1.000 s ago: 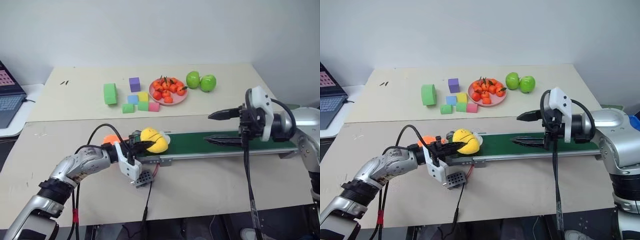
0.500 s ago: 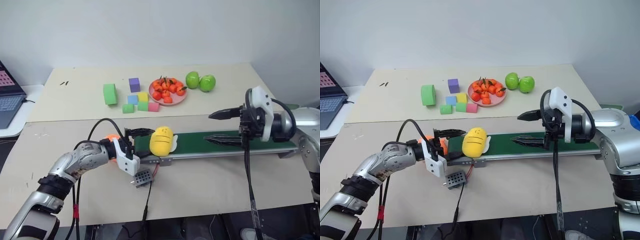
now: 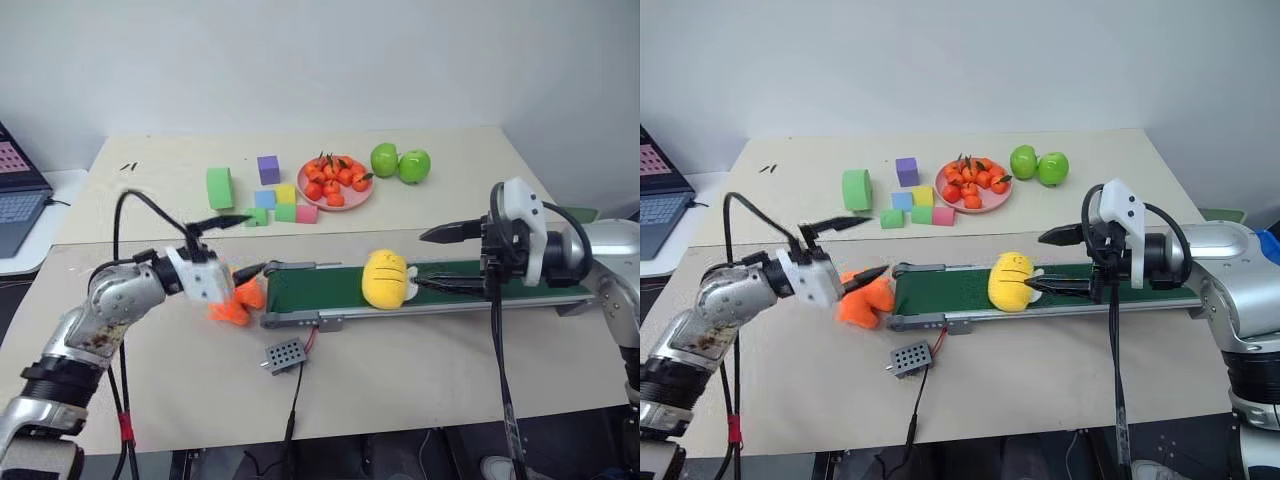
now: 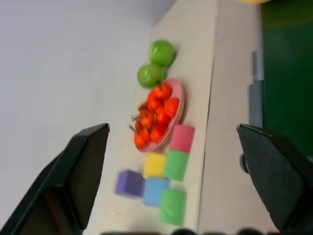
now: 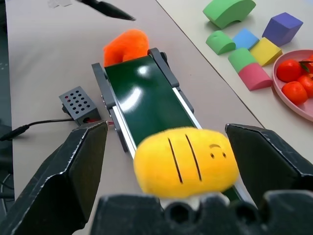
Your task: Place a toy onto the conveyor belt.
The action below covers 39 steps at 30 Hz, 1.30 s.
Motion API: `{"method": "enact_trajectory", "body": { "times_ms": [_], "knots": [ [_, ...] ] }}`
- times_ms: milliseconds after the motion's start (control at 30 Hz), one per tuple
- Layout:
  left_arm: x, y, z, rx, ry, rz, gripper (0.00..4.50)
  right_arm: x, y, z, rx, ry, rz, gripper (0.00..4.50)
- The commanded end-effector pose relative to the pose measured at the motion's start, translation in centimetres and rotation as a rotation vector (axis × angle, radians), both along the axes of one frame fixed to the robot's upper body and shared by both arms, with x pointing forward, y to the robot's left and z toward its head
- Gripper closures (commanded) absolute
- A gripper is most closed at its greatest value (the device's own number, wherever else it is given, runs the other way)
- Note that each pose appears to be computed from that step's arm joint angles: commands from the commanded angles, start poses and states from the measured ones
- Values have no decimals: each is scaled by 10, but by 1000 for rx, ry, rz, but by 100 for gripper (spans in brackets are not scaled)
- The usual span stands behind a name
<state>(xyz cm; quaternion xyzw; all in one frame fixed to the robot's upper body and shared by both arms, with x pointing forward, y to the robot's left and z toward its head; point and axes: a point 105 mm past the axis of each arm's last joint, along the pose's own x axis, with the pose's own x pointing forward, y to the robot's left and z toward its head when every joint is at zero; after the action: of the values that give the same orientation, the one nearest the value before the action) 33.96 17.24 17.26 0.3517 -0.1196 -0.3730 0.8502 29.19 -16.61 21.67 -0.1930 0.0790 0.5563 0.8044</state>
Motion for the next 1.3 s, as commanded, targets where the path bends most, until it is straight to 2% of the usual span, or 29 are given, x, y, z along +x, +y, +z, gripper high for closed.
{"method": "enact_trajectory", "body": {
  "times_ms": [33,100,200,300,400,500,667,800,1100,1200,1300],
  "knots": [
    [9,-11,37,-378,285,-15,5,2,-4,15,-20,-63,8,0],
    [15,-11,50,-436,336,18,5,3,-5,18,-28,-69,11,0],
    [18,-6,46,-446,405,81,5,4,-4,20,-31,-72,18,0],
    [4,-14,58,-517,469,-23,5,4,-3,22,-32,-75,23,0],
    [-8,-21,64,-494,535,-84,5,3,-3,23,-34,-66,38,0],
    [-29,-21,62,-347,589,-144,5,4,-6,24,-43,-56,49,0],
    [-39,-23,72,-334,634,-185,5,4,-4,30,-4,-64,61,0],
    [-37,-27,78,-388,630,-201,5,4,-2,27,9,-59,61,0],
    [-40,-33,85,-411,667,-266,5,3,-7,27,11,-63,35,0],
    [-37,-41,91,-440,653,-296,5,1,-8,26,13,-65,20,0],
    [-36,-52,87,-426,659,-311,5,0,-10,25,15,-64,5,0]
  ]
}}
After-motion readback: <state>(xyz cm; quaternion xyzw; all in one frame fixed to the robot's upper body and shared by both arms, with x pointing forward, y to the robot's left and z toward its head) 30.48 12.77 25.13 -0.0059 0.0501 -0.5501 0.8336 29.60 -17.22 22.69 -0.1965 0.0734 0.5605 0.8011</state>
